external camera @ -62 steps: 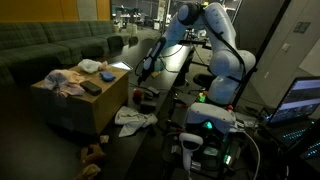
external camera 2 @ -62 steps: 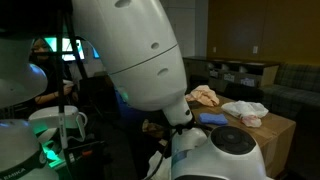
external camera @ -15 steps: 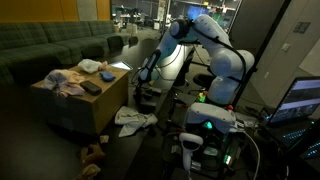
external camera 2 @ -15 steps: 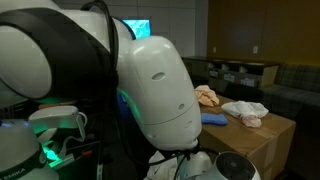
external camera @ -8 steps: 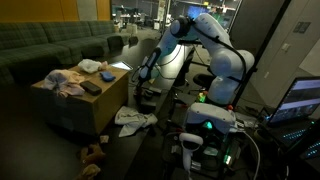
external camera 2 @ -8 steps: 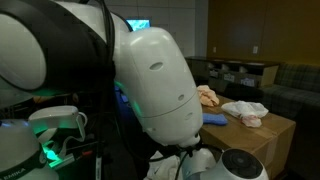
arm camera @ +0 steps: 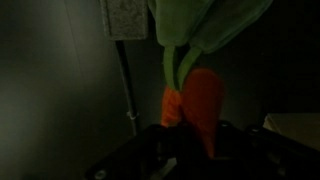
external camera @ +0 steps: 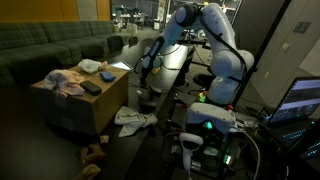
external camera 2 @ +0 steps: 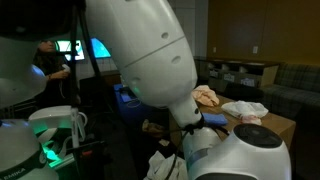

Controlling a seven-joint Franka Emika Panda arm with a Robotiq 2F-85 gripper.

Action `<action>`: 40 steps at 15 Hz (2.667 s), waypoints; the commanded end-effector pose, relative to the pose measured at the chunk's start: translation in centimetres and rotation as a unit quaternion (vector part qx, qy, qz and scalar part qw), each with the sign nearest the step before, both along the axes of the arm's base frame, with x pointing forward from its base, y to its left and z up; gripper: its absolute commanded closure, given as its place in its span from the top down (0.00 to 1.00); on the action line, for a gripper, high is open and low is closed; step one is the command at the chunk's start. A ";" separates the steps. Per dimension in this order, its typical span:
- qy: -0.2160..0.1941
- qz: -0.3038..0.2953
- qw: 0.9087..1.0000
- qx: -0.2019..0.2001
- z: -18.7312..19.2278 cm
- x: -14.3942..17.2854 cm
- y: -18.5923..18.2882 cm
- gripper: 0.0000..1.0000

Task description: Pick up all the objects that are on the box and put them on the table, then pick up the objects that are on the table and put them on the box

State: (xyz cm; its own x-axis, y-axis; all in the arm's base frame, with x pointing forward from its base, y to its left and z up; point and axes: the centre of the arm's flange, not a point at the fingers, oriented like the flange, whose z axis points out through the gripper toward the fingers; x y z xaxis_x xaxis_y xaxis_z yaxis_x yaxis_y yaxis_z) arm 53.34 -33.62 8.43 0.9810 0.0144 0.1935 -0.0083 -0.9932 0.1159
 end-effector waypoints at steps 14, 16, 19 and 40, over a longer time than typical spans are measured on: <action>-0.087 -0.022 0.995 -0.036 26.0 1.6 12.9 0.04; -0.106 -0.015 0.994 -0.031 27.2 3.0 15.2 0.04; -0.117 -0.005 0.993 -0.018 27.2 4.9 18.6 0.04; -0.156 -0.022 0.987 -0.025 17.4 12.0 21.4 0.04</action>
